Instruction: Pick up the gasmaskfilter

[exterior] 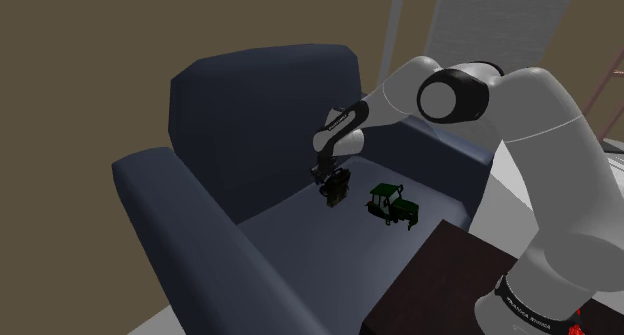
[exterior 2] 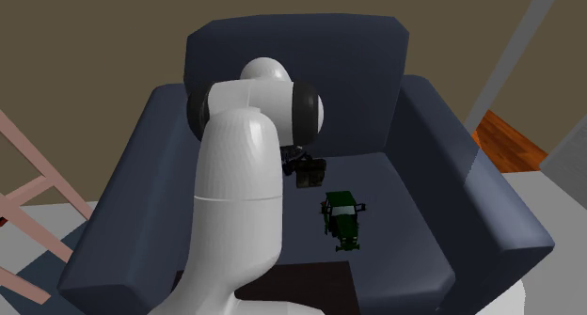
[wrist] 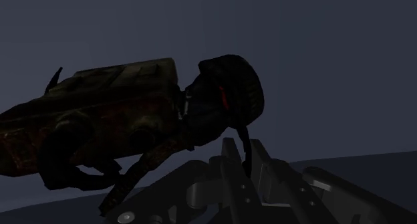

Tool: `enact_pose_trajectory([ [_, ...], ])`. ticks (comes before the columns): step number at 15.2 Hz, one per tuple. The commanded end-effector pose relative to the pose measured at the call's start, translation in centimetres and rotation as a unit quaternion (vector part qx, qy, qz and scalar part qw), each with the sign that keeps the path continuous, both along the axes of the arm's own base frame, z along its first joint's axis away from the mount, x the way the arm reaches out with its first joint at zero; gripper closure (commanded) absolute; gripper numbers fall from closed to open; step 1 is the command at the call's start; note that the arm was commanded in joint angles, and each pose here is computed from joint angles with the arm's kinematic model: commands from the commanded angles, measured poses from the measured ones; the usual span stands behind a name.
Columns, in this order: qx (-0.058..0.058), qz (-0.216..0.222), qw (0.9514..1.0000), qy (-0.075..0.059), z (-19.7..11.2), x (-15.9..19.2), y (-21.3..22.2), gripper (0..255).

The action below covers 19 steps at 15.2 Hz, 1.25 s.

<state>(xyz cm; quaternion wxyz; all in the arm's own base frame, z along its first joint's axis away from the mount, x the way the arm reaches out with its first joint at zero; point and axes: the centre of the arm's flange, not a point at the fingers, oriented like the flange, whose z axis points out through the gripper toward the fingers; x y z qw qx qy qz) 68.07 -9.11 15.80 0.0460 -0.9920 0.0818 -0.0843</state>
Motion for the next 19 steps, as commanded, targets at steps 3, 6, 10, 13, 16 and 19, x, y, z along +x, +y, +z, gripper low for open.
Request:
enact_pose_trajectory([
  [3, 0.0, 0.0, 1.0, 0.0, 0.5, 0.1, 0.0, 255],
  [6, 0.0, 0.0, 1.0, 0.0, 2.1, 0.0, 0.0, 255],
  [10, 0.0, 0.0, 1.0, 0.0, 4.2, 0.1, 0.0, 255],
  [13, 0.0, 0.0, 1.0, 0.0, 5.8, 0.1, 0.0, 255],
  [16, 0.0, 0.0, 1.0, 0.0, 7.4, 0.1, 0.0, 255],
  [19, 0.0, 0.0, 1.0, 0.0, 8.0, 0.1, 0.0, 255],
])
